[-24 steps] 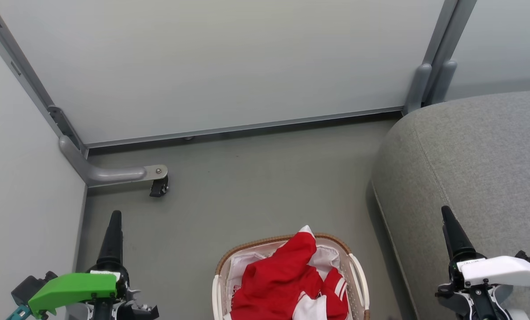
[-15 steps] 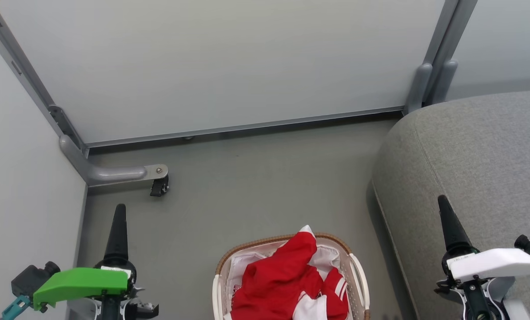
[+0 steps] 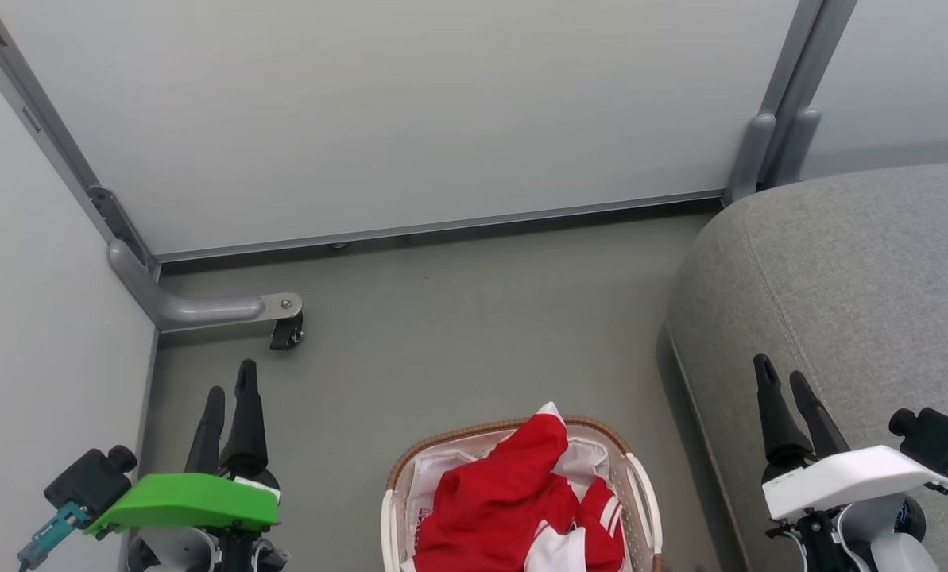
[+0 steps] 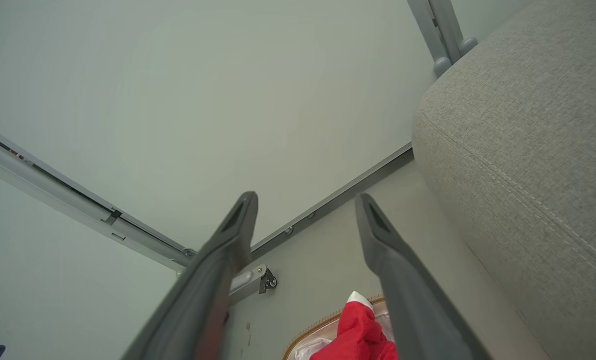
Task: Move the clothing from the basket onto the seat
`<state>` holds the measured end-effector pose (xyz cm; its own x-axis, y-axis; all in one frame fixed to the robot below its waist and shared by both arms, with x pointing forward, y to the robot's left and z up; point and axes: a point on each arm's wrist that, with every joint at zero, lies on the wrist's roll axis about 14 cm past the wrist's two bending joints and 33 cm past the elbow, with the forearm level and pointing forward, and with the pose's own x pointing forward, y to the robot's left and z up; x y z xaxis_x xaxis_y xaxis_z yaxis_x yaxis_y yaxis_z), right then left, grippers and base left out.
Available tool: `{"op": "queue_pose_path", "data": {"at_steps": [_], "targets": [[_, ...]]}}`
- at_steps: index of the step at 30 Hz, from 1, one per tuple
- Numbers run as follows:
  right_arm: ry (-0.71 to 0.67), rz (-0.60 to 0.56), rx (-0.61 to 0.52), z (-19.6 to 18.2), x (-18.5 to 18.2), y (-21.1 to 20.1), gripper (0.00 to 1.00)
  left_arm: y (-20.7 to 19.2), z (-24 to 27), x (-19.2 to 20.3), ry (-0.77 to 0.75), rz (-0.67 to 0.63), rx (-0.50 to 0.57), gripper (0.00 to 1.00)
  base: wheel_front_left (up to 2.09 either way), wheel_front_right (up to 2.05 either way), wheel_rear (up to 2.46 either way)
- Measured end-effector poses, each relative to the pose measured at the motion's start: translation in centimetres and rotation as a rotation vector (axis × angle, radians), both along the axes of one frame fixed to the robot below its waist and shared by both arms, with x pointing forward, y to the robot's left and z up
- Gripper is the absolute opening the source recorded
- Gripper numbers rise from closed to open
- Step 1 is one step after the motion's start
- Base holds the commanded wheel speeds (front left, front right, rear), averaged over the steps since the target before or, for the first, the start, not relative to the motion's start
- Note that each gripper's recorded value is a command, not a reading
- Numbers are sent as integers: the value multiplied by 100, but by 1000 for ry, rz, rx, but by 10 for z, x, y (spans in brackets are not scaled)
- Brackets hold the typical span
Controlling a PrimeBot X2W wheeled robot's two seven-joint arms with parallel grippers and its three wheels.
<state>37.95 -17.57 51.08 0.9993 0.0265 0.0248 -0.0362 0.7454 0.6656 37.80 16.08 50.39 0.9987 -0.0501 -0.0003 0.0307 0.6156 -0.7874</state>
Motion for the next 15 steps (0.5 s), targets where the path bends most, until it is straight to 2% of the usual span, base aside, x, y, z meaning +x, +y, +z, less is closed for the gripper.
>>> {"op": "queue_pose_path", "data": {"at_steps": [15], "targets": [[26, 23, -221, -16, -4, 6, 100, -2, -22, -9, 44, -9, 214, 100, 0, 0, 0]]}}
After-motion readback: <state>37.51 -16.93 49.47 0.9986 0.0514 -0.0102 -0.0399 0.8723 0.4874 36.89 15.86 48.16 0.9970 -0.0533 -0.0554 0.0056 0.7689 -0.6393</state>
